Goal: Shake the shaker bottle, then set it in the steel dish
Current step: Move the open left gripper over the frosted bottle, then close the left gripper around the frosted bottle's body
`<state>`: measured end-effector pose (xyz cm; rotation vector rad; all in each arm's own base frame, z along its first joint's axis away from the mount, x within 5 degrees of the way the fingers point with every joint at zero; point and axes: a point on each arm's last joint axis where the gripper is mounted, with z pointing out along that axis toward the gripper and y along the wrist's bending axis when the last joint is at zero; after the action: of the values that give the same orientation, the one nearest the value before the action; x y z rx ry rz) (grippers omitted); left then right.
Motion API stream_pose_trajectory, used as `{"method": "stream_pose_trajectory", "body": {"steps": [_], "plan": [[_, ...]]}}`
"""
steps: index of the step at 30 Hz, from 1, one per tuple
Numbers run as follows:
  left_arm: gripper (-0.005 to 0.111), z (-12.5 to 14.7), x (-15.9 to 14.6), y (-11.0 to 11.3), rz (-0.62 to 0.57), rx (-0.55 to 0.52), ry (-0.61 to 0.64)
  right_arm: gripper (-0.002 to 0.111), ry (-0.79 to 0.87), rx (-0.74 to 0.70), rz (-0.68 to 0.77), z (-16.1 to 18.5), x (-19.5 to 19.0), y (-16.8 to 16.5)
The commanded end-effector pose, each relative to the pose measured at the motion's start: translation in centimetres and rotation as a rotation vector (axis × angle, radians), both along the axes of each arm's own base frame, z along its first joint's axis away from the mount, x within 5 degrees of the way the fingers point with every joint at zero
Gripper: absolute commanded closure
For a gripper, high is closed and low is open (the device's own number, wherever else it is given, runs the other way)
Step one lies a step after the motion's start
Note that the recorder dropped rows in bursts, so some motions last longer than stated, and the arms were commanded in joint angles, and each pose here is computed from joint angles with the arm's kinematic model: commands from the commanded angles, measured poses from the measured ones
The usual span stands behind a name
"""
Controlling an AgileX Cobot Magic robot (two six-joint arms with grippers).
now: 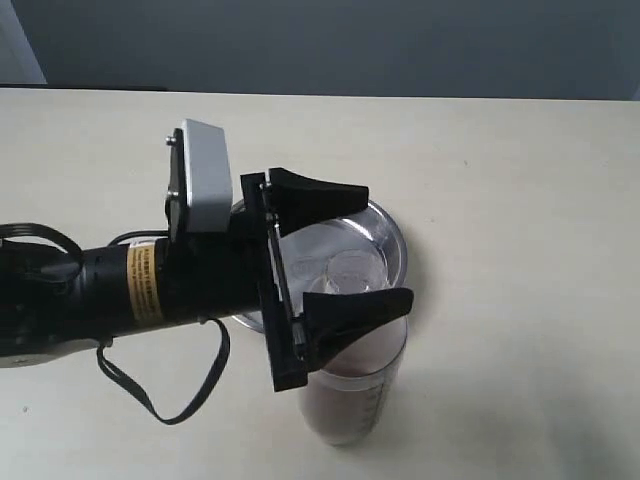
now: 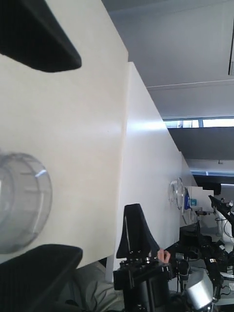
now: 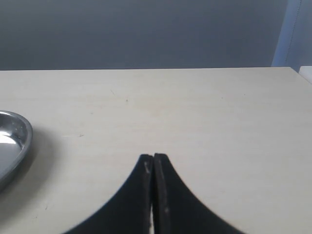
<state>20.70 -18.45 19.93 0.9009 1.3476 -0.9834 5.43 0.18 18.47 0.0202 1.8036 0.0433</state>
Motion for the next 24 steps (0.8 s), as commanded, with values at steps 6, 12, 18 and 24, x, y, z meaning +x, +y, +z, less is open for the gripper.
{"method": "stream_pose_trajectory", "body": {"steps": [6, 12, 18, 24], "plan": [[0.021, -1.30, 0.08, -0.50, -0.039, 0.030, 0.022, 0.109, -0.014, -0.001, 0.002, 0.08, 0.00, 0.01], [0.020, -1.52, -0.44, -0.62, -0.095, 0.046, 0.044, 0.109, -0.014, -0.001, 0.002, 0.08, 0.00, 0.01], [0.020, -1.58, -0.55, -0.62, -0.109, 0.048, 0.056, 0.109, -0.014, -0.001, 0.002, 0.08, 0.00, 0.01], [0.020, -1.50, -0.35, -0.57, -0.086, 0.037, 0.062, 0.109, -0.014, -0.001, 0.002, 0.08, 0.00, 0.01]]}}
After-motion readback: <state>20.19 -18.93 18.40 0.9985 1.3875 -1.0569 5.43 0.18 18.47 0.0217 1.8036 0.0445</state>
